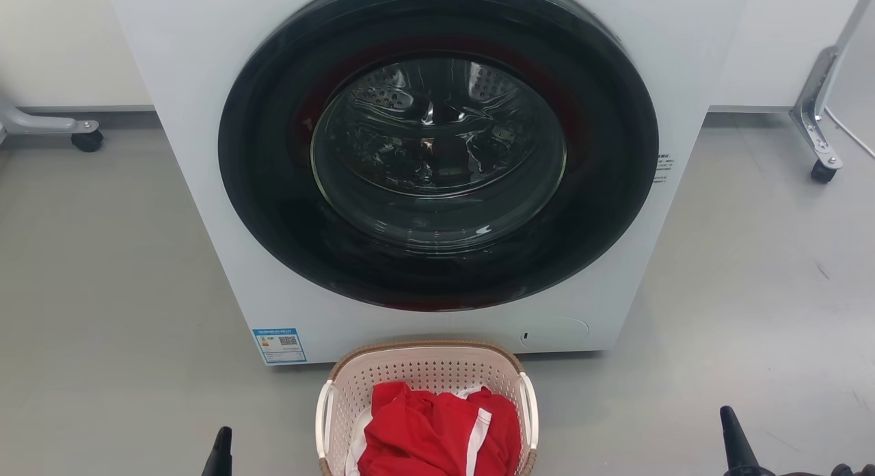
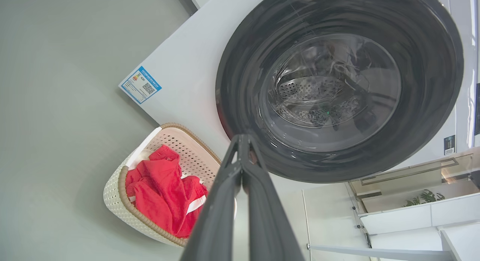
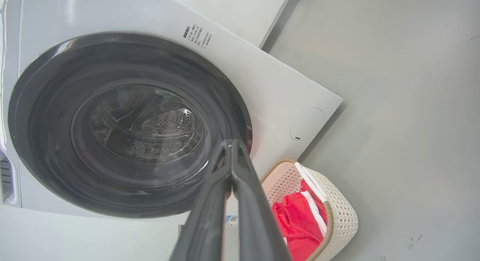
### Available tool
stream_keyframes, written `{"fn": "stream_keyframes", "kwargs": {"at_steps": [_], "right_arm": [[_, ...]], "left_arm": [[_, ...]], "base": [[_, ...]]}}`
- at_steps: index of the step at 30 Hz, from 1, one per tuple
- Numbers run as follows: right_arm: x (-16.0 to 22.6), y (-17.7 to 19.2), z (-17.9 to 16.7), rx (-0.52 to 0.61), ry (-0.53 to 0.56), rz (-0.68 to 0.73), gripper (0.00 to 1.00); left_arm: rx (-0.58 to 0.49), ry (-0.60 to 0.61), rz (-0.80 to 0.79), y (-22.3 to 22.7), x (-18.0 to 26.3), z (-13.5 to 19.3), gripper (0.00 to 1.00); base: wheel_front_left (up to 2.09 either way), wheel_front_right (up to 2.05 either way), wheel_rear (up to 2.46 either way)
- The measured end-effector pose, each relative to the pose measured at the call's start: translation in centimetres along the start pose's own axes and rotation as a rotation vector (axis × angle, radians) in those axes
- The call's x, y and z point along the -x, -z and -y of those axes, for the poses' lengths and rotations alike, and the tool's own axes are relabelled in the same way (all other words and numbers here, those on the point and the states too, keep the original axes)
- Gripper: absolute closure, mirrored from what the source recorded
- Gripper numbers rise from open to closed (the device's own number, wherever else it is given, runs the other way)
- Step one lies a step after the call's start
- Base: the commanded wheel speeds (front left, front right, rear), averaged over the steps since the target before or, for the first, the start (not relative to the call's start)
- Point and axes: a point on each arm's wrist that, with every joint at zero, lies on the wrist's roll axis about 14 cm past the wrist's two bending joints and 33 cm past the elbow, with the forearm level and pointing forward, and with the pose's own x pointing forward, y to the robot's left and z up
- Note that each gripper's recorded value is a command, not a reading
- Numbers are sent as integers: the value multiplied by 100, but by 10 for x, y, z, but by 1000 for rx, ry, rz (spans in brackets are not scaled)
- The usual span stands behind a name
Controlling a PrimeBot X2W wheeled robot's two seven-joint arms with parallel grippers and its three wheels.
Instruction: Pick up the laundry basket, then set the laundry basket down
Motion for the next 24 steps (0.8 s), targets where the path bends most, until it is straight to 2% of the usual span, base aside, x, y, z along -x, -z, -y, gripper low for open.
{"fn": "stream_keyframes", "kwargs": {"at_steps": [24], "right_arm": [[-6, -24, 0, -340, -45, 35, 100]], "left_arm": [[341, 69, 17, -19, -11, 10, 100]], "base": [[0, 0, 0]]}}
